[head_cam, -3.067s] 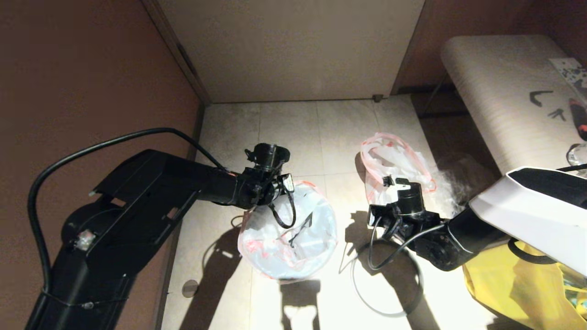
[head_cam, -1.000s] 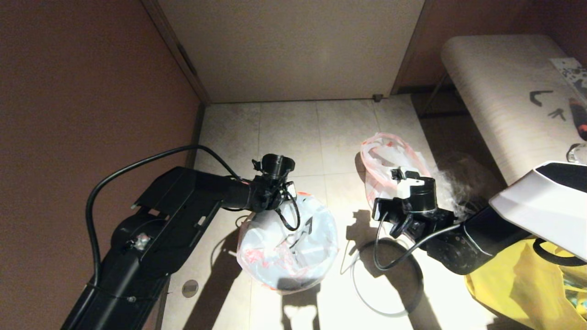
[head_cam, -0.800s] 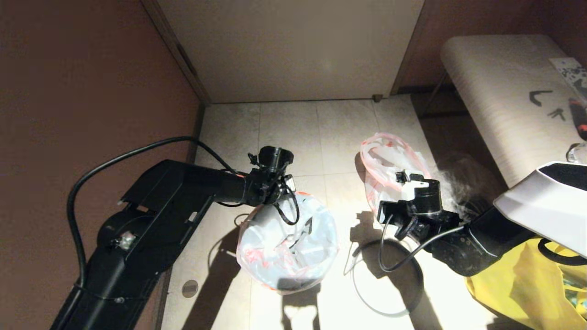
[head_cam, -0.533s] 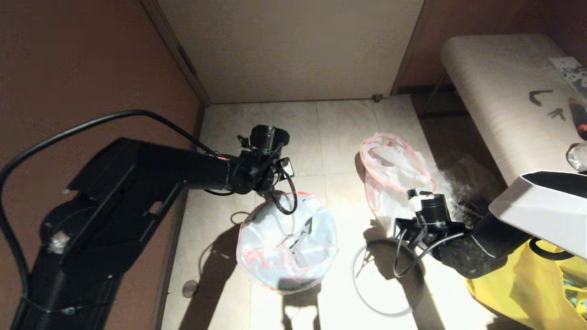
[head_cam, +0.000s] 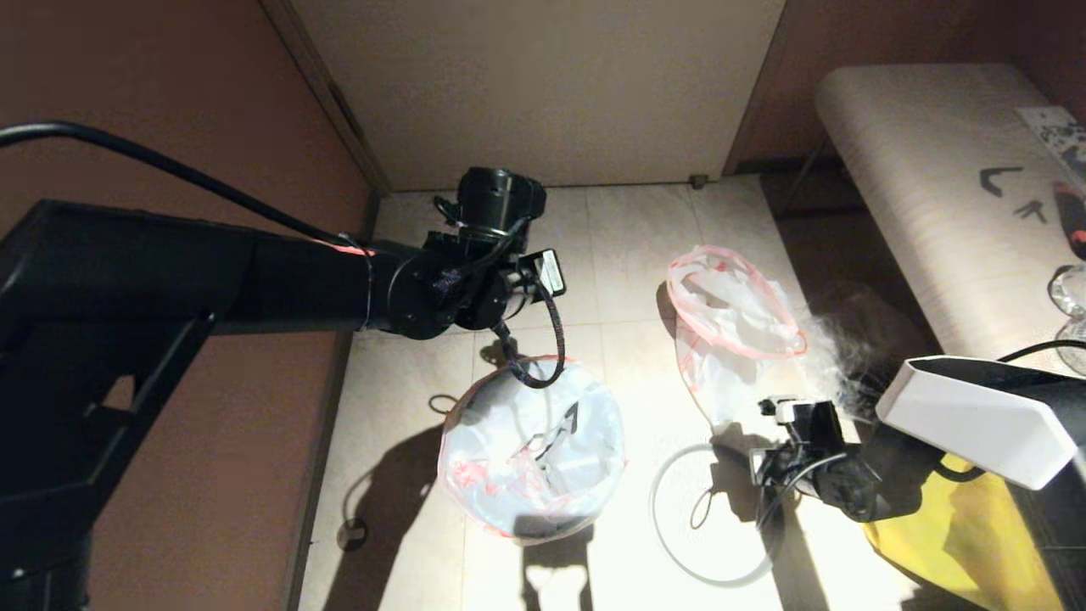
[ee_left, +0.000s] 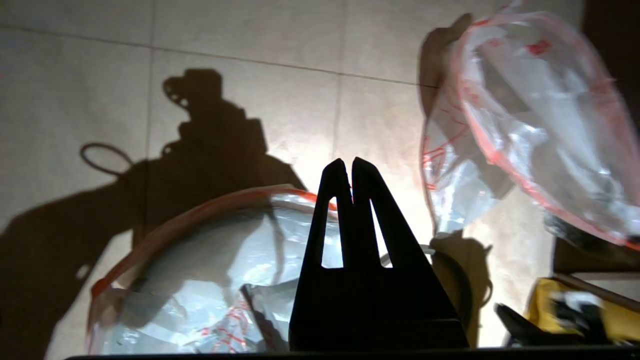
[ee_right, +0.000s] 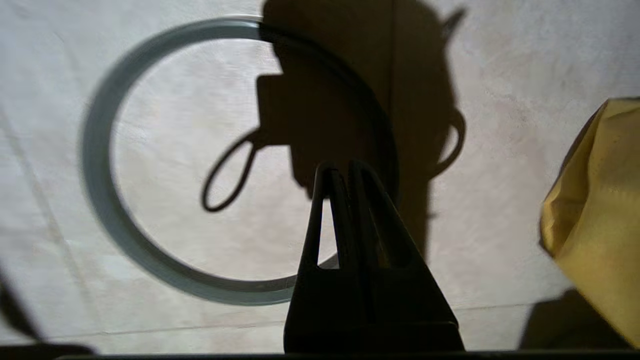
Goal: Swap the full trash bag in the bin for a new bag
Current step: Place the trash can ring on the trash can
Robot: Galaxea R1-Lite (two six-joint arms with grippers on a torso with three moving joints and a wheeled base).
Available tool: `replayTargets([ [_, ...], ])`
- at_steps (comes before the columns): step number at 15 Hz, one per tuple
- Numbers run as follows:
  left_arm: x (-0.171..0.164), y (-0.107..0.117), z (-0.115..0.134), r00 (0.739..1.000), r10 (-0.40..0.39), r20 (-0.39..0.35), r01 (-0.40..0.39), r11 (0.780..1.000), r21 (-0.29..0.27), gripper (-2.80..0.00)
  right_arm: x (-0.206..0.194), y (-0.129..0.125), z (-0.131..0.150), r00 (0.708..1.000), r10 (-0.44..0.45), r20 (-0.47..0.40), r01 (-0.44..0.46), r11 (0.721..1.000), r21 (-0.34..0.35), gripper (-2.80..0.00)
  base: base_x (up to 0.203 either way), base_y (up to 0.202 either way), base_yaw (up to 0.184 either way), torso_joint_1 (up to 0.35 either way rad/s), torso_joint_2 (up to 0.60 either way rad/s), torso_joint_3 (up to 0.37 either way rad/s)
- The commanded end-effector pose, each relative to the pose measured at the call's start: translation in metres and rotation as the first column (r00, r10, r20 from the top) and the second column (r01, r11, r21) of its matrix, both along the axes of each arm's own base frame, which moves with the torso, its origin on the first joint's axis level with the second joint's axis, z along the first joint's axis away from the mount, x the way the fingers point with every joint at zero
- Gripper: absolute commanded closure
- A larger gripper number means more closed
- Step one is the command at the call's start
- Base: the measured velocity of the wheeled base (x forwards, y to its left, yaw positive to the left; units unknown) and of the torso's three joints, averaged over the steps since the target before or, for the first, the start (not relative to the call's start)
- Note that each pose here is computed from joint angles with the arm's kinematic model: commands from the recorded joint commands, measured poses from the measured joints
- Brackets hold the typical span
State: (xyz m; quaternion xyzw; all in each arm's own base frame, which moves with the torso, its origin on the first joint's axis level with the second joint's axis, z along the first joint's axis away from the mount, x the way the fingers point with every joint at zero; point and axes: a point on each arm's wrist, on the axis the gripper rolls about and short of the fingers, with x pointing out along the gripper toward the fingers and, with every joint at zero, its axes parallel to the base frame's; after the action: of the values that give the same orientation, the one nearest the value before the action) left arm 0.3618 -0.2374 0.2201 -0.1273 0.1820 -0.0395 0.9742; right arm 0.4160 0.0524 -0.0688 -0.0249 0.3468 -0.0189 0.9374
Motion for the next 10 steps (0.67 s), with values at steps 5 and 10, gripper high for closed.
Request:
replayTargets([
  [5,-0.011,-0.007,0.012,0.999,-0.023,0.024,0.023,0.999,-0.022,0.00,0.031,-0.032,-0.080,0.987,0.130,-0.096,-0.145,0.974,-0.176,-2.80,0.000,0.000,0.000,0.000,0.00,0.000],
  [10,-0.022,0.002,0.033,0.998,-0.004,0.066,0.007,0.999,-0.042,0.00,0.056,-0.034,-0.082,0.983,0.158,-0.098,-0.175,0.964,-0.200,-2.80,0.000,0.000,0.000,0.000,0.00,0.000],
])
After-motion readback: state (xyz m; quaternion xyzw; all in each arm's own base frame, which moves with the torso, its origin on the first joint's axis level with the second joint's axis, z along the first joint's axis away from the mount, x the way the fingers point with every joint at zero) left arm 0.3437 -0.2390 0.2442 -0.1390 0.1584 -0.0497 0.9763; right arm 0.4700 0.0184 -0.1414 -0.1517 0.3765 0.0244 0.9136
